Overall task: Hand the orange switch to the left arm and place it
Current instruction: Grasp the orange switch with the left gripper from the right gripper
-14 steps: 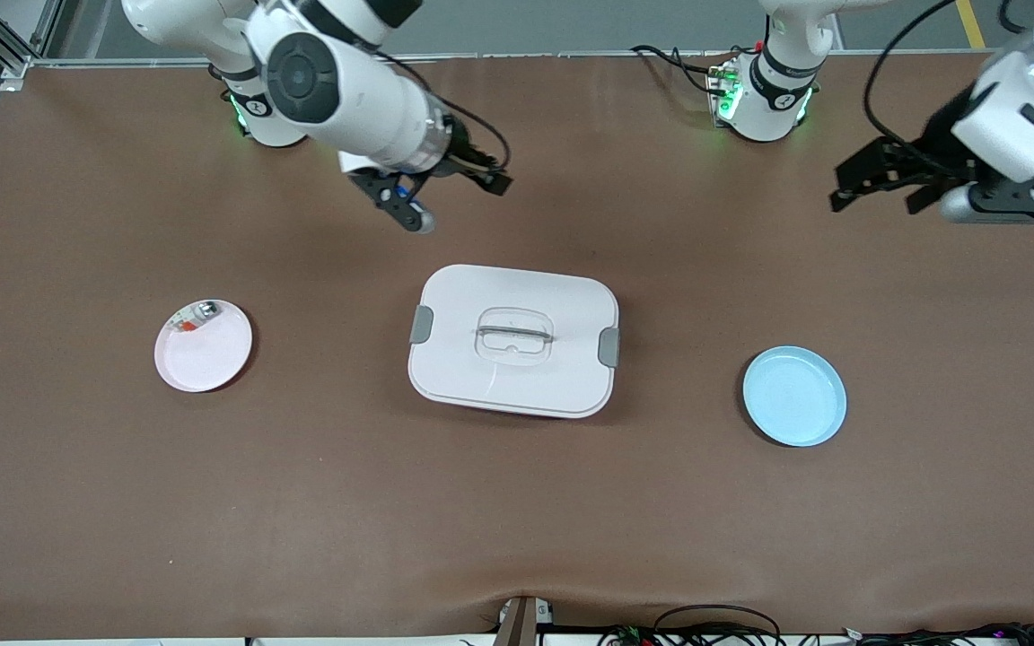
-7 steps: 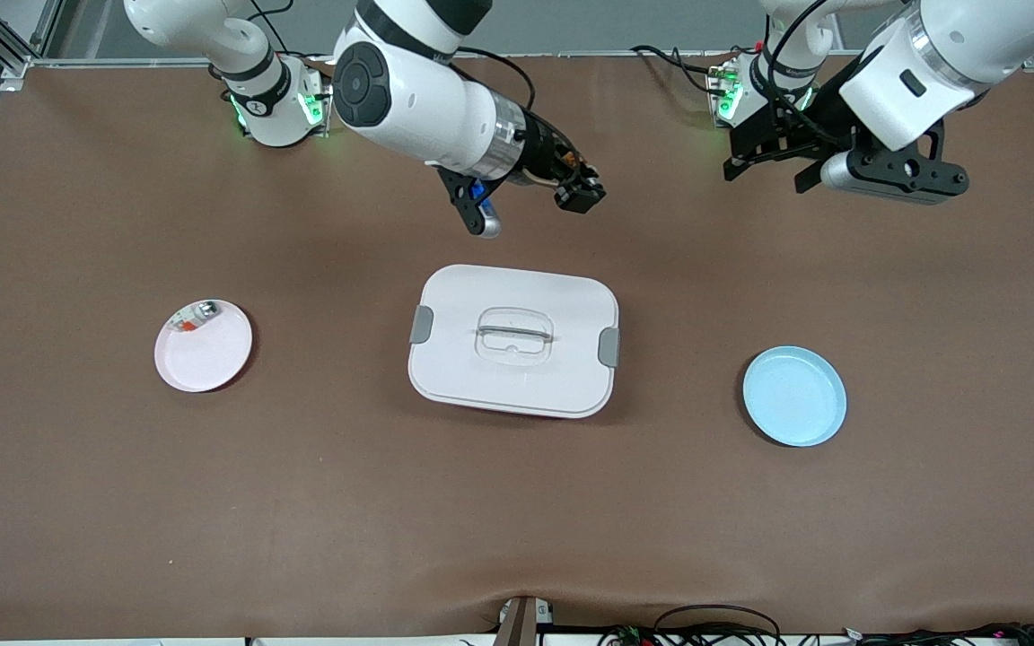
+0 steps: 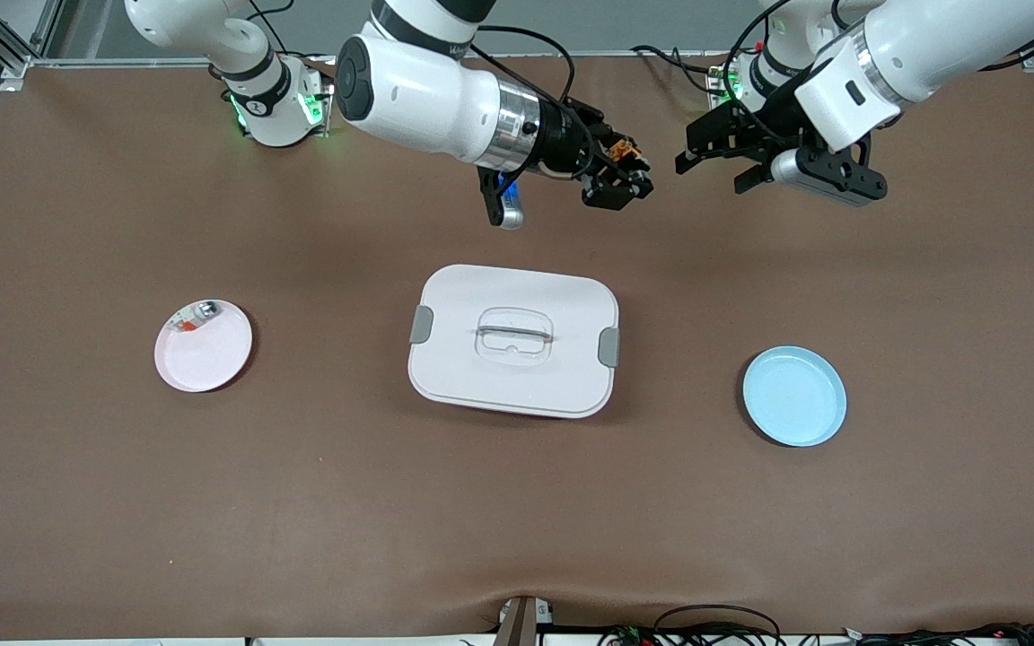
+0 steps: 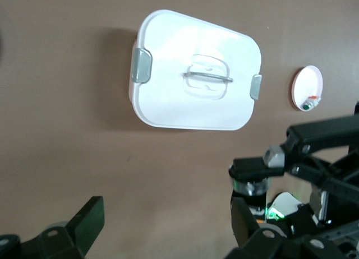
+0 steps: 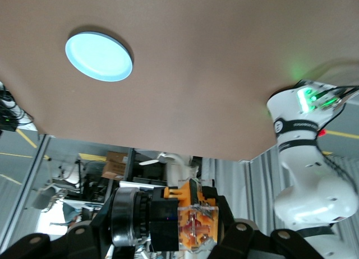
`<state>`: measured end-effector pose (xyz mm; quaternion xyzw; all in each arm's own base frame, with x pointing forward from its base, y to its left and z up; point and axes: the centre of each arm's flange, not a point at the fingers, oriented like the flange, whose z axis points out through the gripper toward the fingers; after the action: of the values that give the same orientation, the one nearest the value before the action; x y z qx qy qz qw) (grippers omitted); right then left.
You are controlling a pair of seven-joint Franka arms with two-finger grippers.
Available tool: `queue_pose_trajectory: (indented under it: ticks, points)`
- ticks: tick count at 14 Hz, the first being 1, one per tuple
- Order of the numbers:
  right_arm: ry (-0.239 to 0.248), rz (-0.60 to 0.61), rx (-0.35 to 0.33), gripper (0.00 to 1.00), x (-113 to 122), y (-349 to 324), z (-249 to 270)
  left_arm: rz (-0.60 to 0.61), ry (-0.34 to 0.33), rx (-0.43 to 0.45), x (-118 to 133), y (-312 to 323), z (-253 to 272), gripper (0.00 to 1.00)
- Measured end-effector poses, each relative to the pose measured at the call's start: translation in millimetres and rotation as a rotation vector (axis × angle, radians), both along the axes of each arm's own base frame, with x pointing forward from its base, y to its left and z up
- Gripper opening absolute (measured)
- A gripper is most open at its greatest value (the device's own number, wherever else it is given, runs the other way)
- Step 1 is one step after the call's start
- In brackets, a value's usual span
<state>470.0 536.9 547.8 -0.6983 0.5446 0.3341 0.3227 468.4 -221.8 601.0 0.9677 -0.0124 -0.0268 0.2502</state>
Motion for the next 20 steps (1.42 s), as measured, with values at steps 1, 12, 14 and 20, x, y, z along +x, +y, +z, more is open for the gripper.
queue_pose_trajectory:
  ticks: [1,12,14,20]
  points:
    - [0.003,-0.008,0.003,0.73,-1,3,0,-0.014,-0.004,-0.018,-3,2,-2,1.00]
    - [0.016,-0.018,0.004,0.73,0,13,-4,-0.027,-0.013,-0.227,-13,13,-11,0.83]
    - [0.016,-0.018,0.004,0.73,0,13,-4,-0.017,-0.019,-0.232,-12,12,-14,0.79]
    - [0.016,-0.018,0.004,0.73,0,13,-3,-0.005,-0.018,-0.223,-16,-5,-20,0.73]
